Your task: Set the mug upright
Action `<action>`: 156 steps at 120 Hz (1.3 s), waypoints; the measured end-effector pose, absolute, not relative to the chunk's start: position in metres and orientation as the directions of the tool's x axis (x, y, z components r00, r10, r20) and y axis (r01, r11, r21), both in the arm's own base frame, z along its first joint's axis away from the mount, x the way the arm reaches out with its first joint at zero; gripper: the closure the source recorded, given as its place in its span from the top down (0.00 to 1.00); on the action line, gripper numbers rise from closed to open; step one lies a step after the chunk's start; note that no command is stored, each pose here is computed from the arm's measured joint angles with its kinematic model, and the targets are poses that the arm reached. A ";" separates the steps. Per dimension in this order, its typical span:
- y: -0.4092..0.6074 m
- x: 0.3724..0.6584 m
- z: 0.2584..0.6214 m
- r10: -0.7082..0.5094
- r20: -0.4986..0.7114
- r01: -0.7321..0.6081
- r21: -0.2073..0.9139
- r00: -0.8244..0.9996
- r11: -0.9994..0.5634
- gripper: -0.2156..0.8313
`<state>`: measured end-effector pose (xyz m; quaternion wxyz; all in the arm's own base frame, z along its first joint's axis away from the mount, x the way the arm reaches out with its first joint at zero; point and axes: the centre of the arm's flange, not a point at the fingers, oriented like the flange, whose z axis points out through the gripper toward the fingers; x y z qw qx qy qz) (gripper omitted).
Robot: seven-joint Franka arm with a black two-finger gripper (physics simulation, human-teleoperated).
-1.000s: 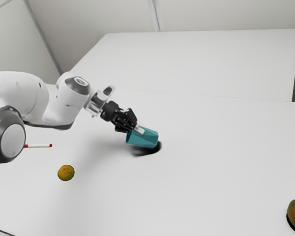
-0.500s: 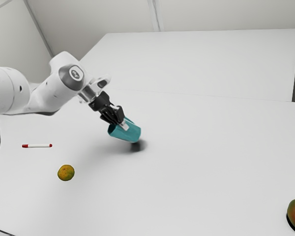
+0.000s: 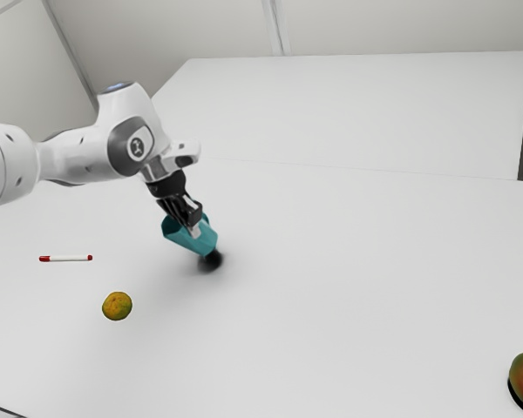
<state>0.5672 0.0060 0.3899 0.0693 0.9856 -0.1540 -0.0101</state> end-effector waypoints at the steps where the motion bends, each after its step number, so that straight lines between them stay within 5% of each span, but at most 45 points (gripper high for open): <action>1: 0.005 0.567 0.390 -0.308 0.000 -0.305 0.135 0.951 -0.943 0.04; 88: -0.004 0.554 0.374 -0.374 -0.210 -0.396 -0.072 0.903 -0.915 0.05; 156: -0.003 0.553 0.333 -0.354 -0.349 -0.397 -0.058 0.868 -0.916 0.04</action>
